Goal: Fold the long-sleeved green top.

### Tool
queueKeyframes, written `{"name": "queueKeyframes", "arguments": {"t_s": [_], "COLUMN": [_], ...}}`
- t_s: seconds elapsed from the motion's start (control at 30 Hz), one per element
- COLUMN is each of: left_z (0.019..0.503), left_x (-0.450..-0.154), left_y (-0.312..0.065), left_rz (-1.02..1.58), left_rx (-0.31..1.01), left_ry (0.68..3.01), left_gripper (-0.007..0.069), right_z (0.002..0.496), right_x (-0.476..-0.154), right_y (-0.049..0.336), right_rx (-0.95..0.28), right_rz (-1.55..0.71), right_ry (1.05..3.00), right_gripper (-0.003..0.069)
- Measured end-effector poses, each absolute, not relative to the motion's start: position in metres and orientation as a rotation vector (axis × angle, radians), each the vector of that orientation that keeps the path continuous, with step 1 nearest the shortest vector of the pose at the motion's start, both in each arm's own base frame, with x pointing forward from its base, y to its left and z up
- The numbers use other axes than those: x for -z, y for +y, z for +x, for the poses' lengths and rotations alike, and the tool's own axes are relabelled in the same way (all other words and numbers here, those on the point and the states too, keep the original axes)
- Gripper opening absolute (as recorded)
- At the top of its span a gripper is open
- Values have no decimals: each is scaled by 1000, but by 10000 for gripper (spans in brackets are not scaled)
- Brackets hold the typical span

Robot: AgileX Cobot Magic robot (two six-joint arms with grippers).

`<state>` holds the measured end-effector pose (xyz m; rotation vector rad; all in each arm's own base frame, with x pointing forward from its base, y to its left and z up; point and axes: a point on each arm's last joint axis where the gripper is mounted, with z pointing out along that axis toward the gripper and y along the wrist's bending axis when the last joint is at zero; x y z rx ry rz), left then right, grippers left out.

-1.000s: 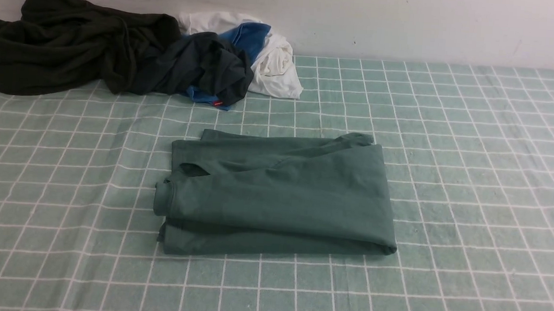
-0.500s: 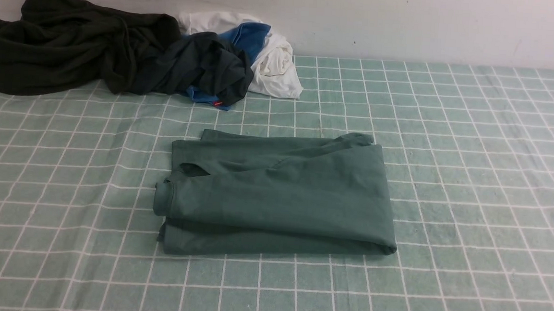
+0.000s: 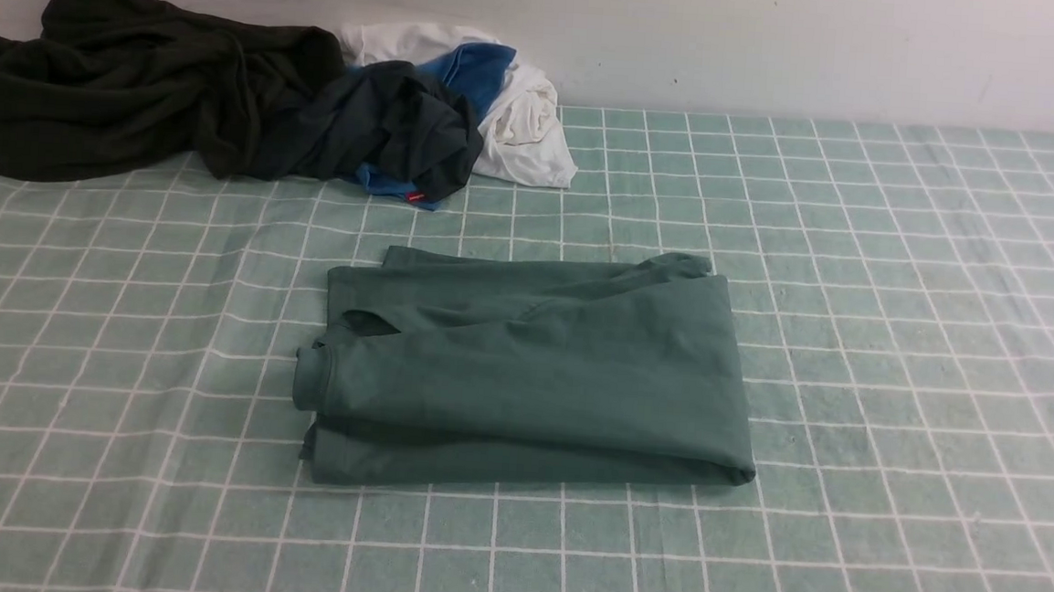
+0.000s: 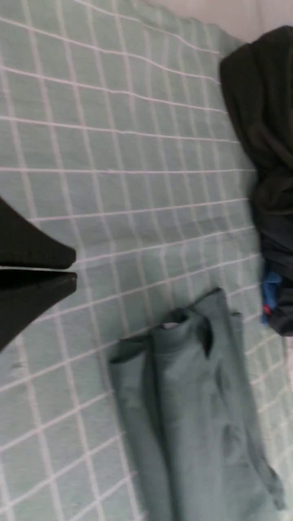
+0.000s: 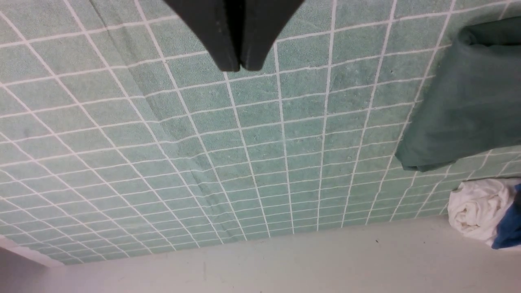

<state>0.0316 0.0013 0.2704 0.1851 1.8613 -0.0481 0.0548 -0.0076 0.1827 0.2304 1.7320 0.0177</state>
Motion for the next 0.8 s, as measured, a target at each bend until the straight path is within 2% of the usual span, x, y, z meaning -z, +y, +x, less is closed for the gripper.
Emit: {"name": "queueKeyframes", "arguments": {"t_s": [0.13,0.2,0.33,0.43,0.53,0.8], "left_z": [44,48,54,55,54,53], "left_x": [-258,-245,-203,-185,-176,-175], "left_y": [-3,-2,1,1,1,1], "left_rz": [112,26,-51,-61,-65,-65], "left_rx": [106,60,20,10,12,16], "left_ry": [1651,1608,1662,1733,1818,1835], "left_gripper": [-3,-3,-3,-3,-3,-3], "right_z": [55,55,55,55,55,55], "right_x": [-183,-183,-183,-183,-182,-182], "right_y": [-8,-8,-8,-8,-8,-8], "right_rx": [-17,-17,-17,-17,-16,-16], "right_rz": [231,231,231,231,231,230], "right_ry": [1733,1734,1734,1736,1737,1737], "right_gripper": [-14,-14,-14,-14,-14,-14]}}
